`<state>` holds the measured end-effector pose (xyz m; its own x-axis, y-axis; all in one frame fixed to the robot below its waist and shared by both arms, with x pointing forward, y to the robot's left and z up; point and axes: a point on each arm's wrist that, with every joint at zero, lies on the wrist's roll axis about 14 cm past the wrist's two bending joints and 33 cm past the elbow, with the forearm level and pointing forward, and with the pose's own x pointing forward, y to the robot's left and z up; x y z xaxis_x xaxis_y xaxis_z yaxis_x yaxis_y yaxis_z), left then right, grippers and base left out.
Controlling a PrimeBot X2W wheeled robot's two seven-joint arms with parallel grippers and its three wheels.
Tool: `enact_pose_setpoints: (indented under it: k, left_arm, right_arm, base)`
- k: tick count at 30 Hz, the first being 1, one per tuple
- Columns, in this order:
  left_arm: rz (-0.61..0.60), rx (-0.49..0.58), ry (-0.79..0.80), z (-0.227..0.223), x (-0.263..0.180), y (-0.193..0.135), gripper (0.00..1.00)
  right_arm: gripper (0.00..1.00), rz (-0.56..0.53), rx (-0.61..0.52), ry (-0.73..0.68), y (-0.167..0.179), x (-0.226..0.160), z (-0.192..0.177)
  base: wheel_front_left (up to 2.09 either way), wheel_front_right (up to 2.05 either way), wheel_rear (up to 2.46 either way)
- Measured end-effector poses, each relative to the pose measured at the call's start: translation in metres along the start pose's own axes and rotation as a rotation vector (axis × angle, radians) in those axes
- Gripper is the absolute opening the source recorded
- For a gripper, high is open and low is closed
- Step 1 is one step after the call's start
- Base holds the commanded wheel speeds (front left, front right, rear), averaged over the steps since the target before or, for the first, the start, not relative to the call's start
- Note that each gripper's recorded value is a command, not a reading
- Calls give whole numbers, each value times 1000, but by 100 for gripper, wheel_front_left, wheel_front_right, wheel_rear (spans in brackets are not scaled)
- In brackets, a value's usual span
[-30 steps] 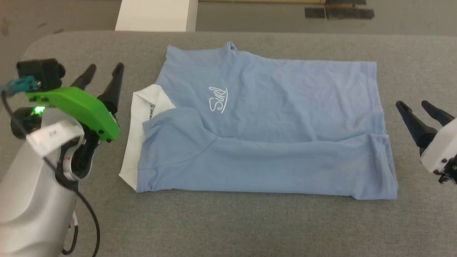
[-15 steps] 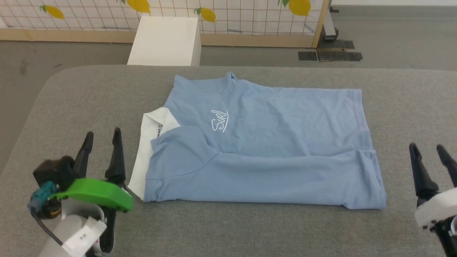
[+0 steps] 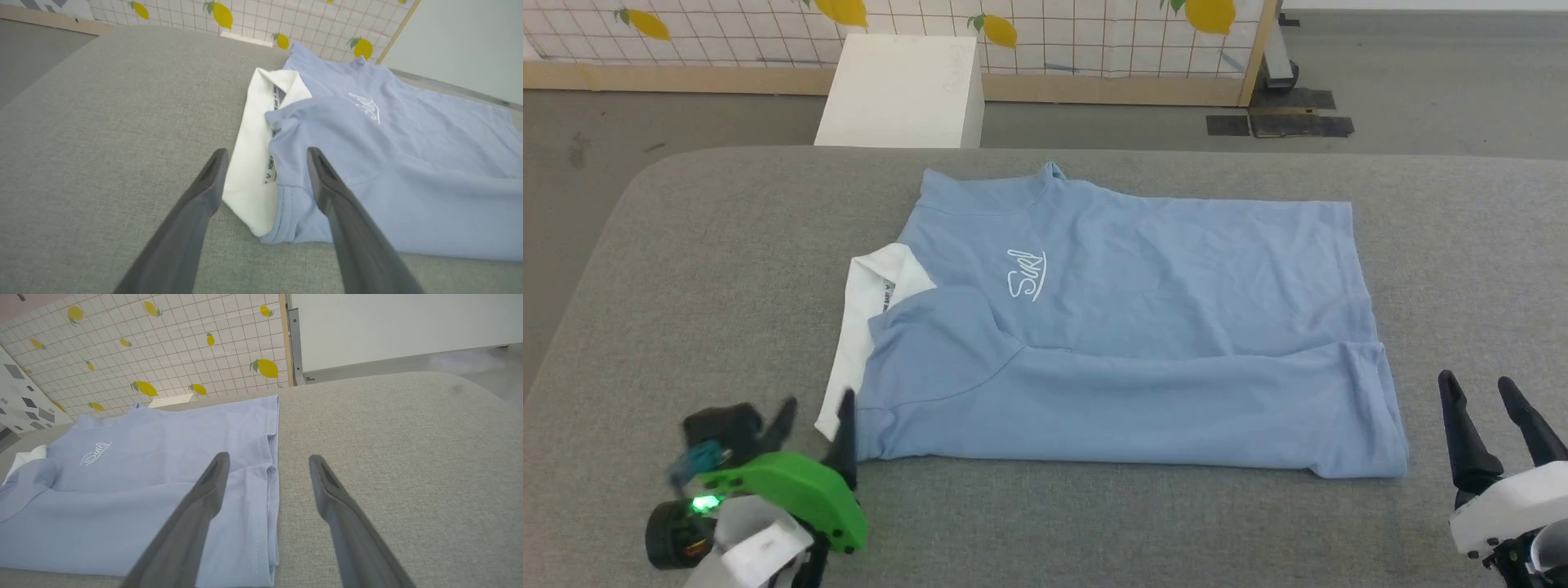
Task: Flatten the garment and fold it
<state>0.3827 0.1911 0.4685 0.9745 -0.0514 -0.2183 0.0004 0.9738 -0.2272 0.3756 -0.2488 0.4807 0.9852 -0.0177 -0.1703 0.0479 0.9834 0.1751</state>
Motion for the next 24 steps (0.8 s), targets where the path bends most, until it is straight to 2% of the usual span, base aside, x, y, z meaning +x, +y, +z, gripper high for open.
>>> enact_pose_setpoints:
  k: [10, 19, 24]
  left_arm:
    - [20, 103, 570, -49, 5, 1, 100]
    - [45, 139, 793, -87, 9, 8, 100]
    - [67, 118, 850, -101, 13, 14, 100]
  right_arm:
    - [100, 2, 2, 36, 2, 7, -9]
    - [100, -17, 1, 75, -4, 16, -20]
    - [100, -23, -2, 88, -7, 22, -24]
  base:
    - [0, 0, 0]
    - [0, 0, 0]
    - [0, 0, 0]
